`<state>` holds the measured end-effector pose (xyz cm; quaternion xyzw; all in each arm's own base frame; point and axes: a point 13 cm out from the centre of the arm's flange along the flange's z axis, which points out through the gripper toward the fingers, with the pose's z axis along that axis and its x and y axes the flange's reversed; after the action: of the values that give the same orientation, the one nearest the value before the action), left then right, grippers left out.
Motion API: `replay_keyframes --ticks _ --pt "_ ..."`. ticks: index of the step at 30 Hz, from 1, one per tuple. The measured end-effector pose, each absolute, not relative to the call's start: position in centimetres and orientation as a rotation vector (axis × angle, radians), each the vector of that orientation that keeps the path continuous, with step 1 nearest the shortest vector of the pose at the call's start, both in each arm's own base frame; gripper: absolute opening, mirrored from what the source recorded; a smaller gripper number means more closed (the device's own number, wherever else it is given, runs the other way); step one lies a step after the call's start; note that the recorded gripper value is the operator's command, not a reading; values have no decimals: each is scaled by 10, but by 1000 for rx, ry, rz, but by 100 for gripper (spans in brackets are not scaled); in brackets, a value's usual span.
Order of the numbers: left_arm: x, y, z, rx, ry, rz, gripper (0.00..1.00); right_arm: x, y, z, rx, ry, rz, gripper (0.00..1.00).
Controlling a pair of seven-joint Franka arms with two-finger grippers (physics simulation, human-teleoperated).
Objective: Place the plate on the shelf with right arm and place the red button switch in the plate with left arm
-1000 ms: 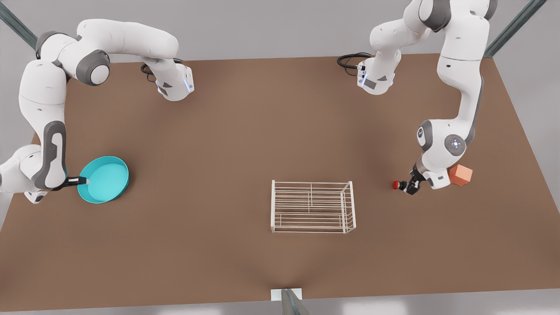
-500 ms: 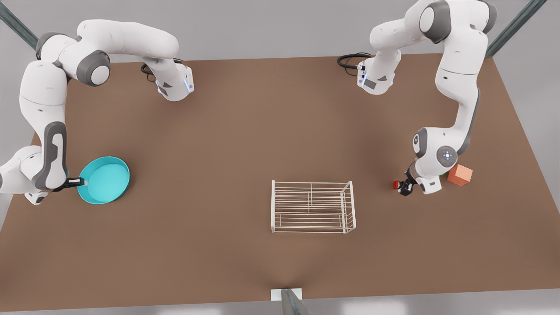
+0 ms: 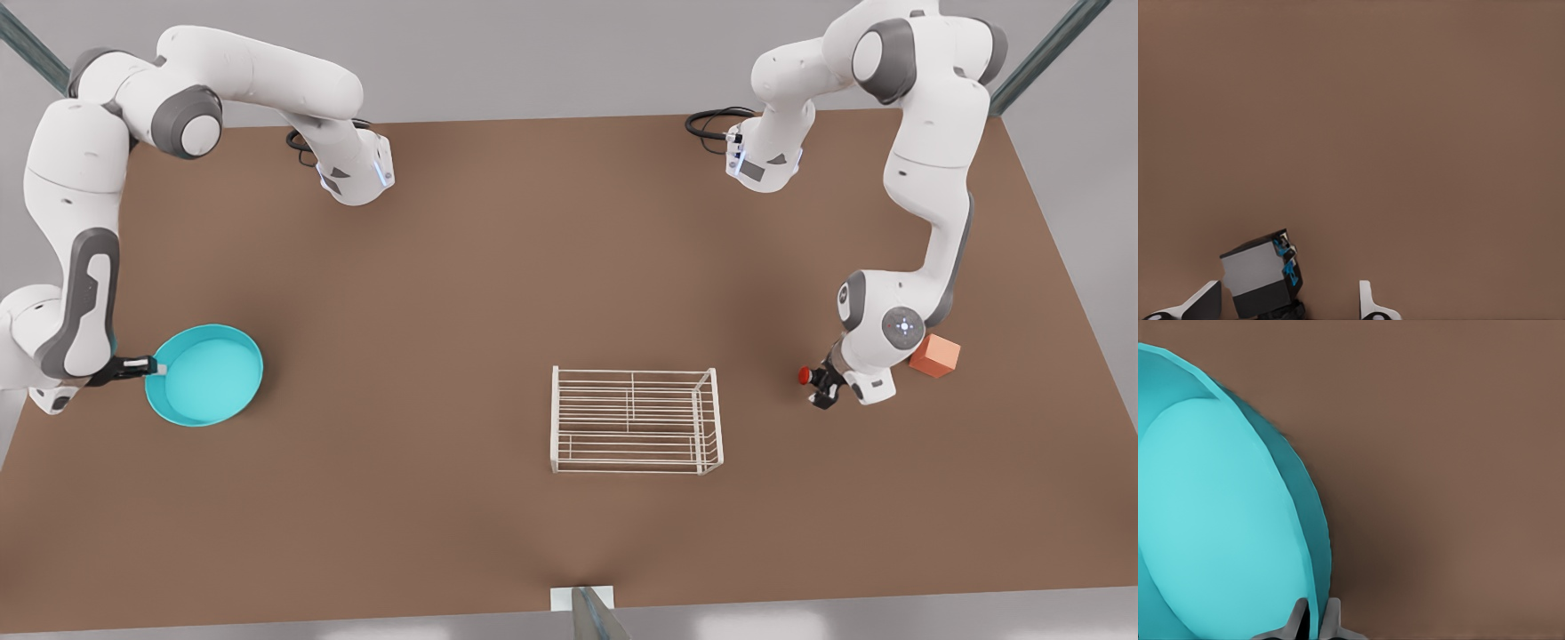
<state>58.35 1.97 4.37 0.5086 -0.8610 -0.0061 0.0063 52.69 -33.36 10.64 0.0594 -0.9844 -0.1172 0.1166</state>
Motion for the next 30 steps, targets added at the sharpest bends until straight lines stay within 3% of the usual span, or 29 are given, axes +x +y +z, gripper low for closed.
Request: replay_keyframes --ticks 9,19,21,24,30 --pt "578 31 37 1573 -2713 -72 100 547 -291 145 242 -2886 -398 14" --pt "574 33 35 1550 -2728 -104 100 613 -118 200 475 -2854 -396 14" --pt "573 33 34 1550 -2728 -109 88 621 -80 209 499 -2846 -380 14" --pt "573 34 34 1556 -2727 -112 77 627 -39 221 492 -2844 -363 14" --pt "573 34 33 1572 -2718 -115 69 633 50 236 461 -2840 -322 14"
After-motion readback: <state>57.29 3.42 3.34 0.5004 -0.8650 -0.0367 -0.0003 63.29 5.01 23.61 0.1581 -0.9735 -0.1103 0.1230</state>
